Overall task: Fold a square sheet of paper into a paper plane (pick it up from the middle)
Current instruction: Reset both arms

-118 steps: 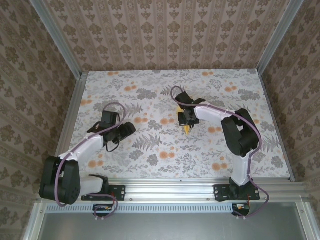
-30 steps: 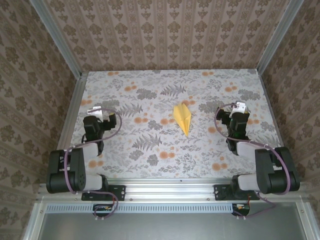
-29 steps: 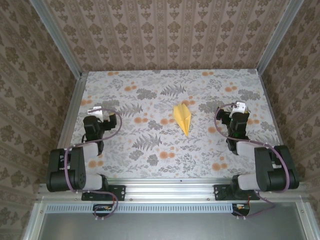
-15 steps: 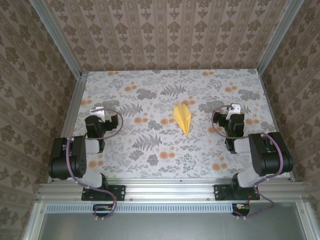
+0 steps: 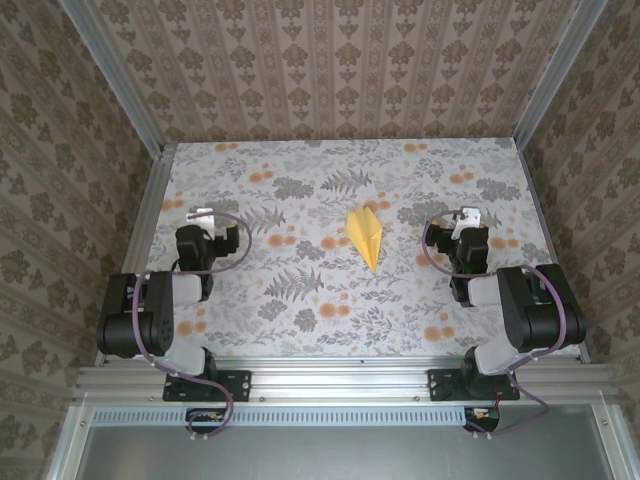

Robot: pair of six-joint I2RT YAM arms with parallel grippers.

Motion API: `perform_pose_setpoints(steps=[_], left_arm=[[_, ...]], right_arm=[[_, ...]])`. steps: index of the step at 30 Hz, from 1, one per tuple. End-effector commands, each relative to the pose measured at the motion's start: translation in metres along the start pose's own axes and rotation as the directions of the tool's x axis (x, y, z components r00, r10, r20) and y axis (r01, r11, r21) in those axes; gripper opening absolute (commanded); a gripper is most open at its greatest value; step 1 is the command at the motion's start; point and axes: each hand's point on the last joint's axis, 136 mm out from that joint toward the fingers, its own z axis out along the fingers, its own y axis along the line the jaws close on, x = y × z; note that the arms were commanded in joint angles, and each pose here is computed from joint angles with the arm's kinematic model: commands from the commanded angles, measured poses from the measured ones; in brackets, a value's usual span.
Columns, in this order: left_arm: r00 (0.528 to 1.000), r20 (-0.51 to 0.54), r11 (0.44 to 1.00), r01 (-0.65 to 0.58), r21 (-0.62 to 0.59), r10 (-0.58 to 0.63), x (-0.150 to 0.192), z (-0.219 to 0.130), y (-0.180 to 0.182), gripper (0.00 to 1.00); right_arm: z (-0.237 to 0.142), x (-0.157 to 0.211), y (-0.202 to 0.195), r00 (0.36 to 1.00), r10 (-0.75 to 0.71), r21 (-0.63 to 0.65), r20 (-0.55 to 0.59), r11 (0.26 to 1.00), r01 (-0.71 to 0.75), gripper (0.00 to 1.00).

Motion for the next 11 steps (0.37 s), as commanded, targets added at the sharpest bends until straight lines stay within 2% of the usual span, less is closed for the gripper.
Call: perform_pose_setpoints(steps=[1,11], left_arm=[[1.000,0.008,1.000,-0.024,-0.005,0.024,-0.0056,0.0031,0.0005,1.00],[1.000,0.007,1.000,-0.026,-0.003,0.026,-0.0054,0.0035,0.0002,1.00]], right_arm=[[0.0034,-0.0115,0.0046,1.000,-0.001,-0.017,0.029,1.000,0.002,1.00],[0.0034,-0.0118,0.0050,1.000,-0.001,-0.018,0.031,1.000,0.002,1.00]])
